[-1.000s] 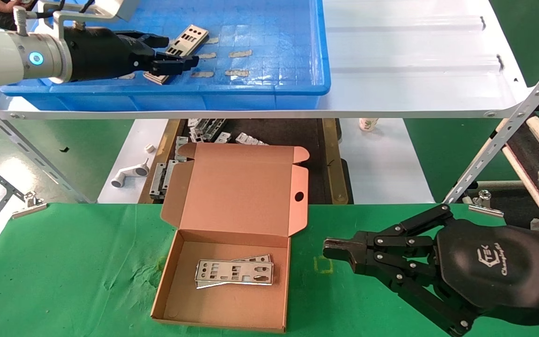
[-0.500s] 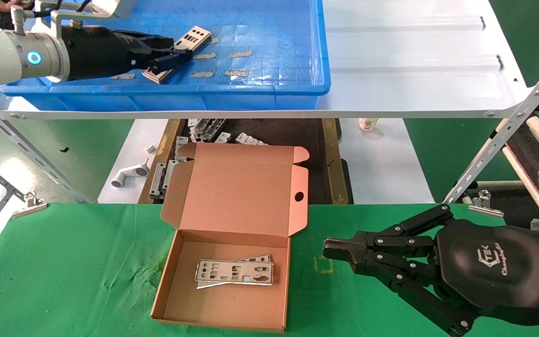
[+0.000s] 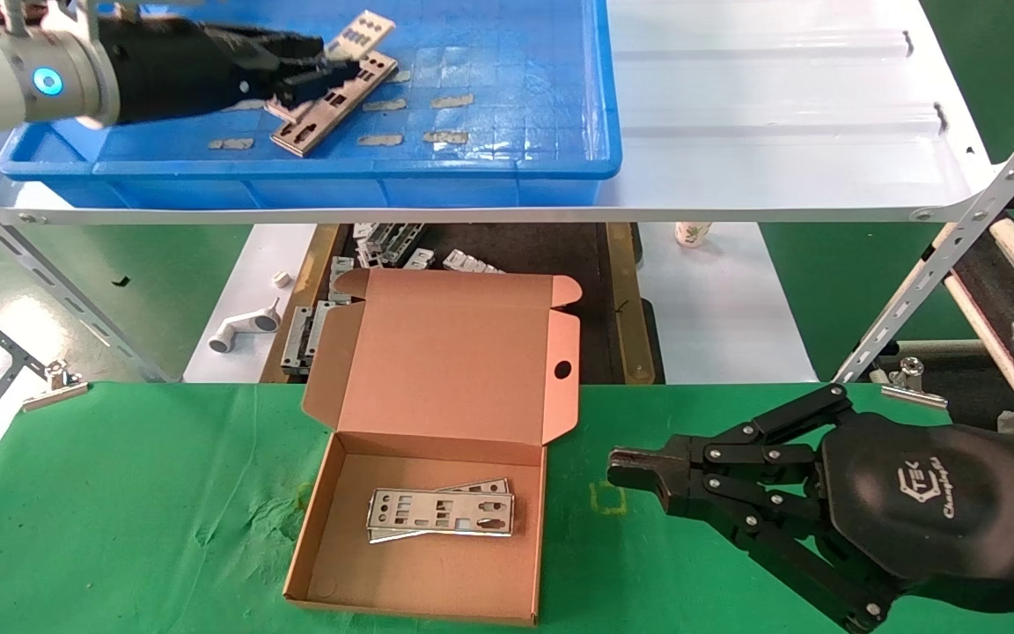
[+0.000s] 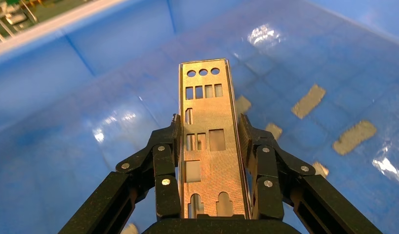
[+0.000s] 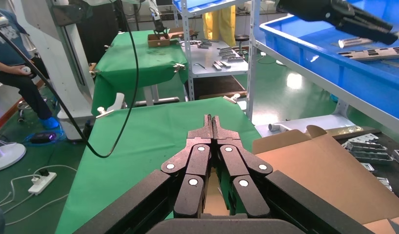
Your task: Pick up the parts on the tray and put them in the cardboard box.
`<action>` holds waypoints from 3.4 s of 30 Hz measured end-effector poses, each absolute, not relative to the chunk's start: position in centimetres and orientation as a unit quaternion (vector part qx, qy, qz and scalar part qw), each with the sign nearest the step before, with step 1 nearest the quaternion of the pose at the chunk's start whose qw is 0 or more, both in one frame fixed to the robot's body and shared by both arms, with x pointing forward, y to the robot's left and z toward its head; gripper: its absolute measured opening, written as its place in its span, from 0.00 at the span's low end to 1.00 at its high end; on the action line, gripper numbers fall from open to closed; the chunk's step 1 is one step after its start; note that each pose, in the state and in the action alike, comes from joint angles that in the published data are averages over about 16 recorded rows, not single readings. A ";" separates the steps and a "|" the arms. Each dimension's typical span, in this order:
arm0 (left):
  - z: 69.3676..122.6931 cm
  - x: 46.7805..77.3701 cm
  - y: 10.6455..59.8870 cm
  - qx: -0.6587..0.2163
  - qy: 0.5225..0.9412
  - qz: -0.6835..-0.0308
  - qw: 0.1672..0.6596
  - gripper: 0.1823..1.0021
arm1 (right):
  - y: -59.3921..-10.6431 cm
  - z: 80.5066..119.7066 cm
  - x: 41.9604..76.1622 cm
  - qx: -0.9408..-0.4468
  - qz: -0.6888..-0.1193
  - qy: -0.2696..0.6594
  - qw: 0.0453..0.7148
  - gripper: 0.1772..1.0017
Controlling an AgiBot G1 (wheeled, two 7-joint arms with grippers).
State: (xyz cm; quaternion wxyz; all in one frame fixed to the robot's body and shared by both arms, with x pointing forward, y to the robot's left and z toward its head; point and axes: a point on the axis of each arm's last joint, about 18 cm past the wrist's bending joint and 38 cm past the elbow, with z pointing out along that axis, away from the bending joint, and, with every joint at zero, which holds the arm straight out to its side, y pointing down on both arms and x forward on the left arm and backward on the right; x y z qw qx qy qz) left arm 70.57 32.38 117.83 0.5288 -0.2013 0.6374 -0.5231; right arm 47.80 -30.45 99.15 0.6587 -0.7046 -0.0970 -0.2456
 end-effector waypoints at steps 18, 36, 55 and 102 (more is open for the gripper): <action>120.5 65.2 31.8 -0.065 0.654 -0.554 0.511 0.32 | -30.5 99.2 47.8 -0.705 -0.246 -0.097 0.659 0.02; 111.2 59.2 30.2 0.177 0.760 -0.457 0.428 0.32 | -30.5 99.2 47.8 -0.705 -0.246 -0.097 0.659 0.02; 94.4 64.7 26.8 0.184 0.841 -0.353 0.365 0.32 | -30.5 99.2 47.8 -0.705 -0.246 -0.097 0.659 0.02; 95.6 62.7 27.5 0.152 0.812 -0.475 0.303 0.85 | -30.5 99.2 47.8 -0.705 -0.246 -0.097 0.659 0.02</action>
